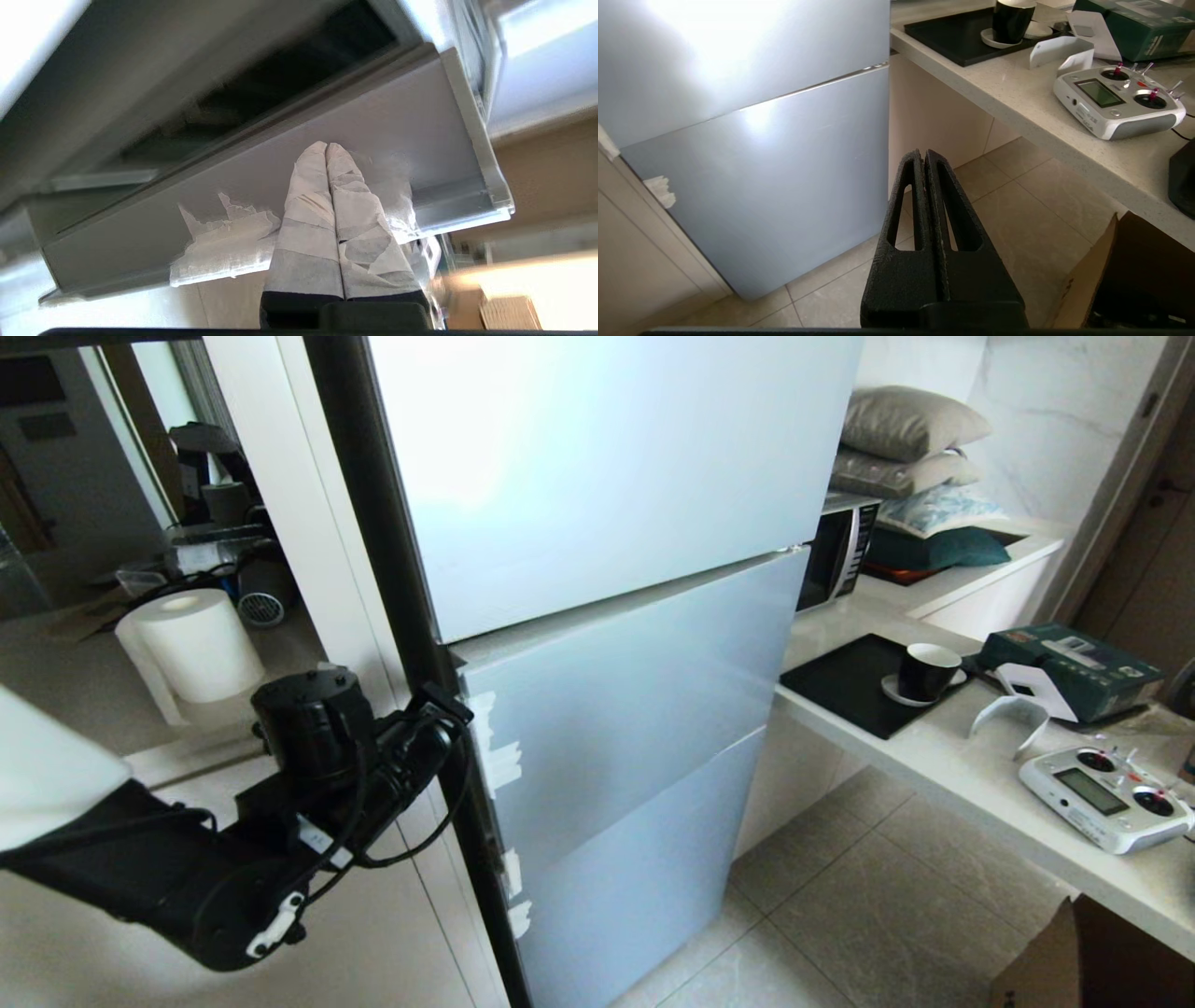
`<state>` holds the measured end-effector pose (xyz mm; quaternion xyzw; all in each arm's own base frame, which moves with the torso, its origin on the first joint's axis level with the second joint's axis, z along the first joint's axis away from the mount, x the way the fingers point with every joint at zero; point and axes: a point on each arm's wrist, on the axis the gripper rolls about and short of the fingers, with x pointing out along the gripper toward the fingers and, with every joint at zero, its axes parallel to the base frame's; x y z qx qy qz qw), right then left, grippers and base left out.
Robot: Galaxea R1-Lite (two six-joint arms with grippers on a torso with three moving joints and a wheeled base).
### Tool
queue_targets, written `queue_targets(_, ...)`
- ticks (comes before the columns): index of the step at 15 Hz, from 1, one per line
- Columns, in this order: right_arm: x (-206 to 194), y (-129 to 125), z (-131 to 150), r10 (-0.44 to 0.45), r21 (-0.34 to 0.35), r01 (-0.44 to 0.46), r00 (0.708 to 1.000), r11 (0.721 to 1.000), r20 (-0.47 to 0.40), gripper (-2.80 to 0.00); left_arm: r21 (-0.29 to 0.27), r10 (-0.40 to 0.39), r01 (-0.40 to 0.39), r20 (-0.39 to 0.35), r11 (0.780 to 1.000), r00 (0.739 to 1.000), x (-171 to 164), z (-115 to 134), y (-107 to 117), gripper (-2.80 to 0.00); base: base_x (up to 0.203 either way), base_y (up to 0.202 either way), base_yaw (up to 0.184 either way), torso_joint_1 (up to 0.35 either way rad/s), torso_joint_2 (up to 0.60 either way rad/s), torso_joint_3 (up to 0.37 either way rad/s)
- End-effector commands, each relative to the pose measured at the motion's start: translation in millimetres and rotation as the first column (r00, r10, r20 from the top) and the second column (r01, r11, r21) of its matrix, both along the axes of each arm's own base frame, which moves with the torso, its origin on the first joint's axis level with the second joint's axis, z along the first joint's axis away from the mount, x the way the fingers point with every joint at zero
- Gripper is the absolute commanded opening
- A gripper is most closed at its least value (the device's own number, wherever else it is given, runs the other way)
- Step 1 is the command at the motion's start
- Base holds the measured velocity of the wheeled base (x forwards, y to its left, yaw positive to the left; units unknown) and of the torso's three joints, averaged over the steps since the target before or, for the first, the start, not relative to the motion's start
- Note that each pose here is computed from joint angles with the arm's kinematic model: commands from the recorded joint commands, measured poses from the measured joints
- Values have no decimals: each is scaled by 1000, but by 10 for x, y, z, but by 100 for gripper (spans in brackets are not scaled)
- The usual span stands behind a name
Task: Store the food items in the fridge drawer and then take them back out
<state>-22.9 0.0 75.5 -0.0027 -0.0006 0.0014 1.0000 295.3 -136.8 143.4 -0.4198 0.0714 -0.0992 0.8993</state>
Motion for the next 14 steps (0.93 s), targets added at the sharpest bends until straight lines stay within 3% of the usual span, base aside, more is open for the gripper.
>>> queue_targets(1,0,0,0,0,-1,0,1000,1000,0,-280,-16,-54,54,15,998,998,-273,82,-54,-280,0,0,0,0,0,0)
queue_targets(3,0,0,0,2,-2,-2,1000,1000,0,-280,-48,-142,145,52,988,988,-562,231,-188,-280,0,0,0,0,0,0)
queue_targets(5,0,0,0,2,-1,-2,1000,1000,0,-280,-112,-266,276,93,955,959,-958,400,-280,-280,0,0,0,0,0,0)
queue_targets(8,0,0,0,2,-1,-2,1000,1000,0,-280,-134,-446,462,133,876,885,-1550,463,22,-280,0,0,0,0,0,0)
queue_targets(10,0,0,0,2,-1,-2,1000,1000,0,-280,-121,-506,532,191,838,841,-1861,504,281,-280,0,0,0,0,0,0)
queue_targets(11,0,0,0,0,-1,0,1000,1000,0,-280,-93,-514,543,225,835,828,-1977,546,391,-280,0,0,0,0,0,0)
queue_targets(12,0,0,0,0,-1,0,1000,1000,0,-280,-36,-507,533,257,846,823,-2069,614,495,-280,0,0,0,0,0,0)
queue_targets(14,0,0,0,0,-2,0,1000,1000,0,-280,161,-472,444,283,881,835,-2165,869,655,-280,0,0,0,0,0,0)
